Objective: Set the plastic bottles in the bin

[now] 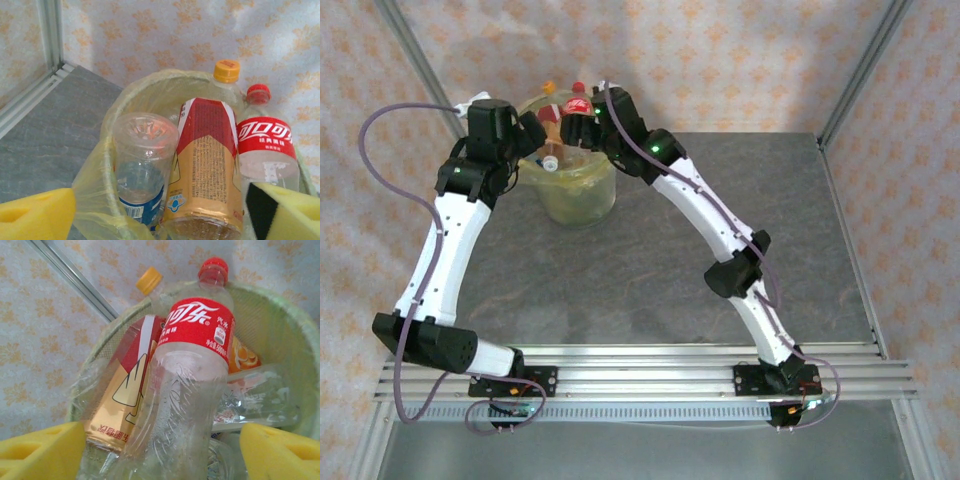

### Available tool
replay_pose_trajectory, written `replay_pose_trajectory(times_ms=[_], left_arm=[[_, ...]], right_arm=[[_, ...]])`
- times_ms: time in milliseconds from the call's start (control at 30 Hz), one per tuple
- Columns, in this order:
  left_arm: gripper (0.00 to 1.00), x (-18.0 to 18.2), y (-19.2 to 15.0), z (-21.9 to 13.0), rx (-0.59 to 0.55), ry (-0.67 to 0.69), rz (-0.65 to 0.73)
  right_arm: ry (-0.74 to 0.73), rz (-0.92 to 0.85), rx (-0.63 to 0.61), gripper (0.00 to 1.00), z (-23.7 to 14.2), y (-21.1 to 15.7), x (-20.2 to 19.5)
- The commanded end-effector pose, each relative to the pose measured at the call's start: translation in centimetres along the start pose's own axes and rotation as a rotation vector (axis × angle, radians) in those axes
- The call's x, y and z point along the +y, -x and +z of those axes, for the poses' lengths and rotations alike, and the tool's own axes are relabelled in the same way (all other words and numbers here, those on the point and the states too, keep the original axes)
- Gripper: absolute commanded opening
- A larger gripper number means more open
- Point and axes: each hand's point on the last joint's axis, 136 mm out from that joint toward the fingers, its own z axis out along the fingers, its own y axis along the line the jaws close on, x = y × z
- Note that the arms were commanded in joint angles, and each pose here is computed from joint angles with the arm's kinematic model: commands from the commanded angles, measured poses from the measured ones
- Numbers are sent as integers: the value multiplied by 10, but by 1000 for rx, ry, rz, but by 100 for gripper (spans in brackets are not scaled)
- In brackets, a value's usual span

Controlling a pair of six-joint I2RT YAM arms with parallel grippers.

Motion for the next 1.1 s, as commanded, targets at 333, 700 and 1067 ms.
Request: replay_pose_trajectory(times_ms=[333, 700, 1067], left_arm=[[57, -23, -24, 29, 99, -106, -60], [54, -27, -32, 44, 128, -111, -72], [55, -28, -21, 34, 101, -116, -64]], right_arm=[[88, -77, 27, 45, -6, -2, 17], [58, -131, 174, 35, 29, -54, -1], [40, -159, 233, 30, 30, -69, -8]])
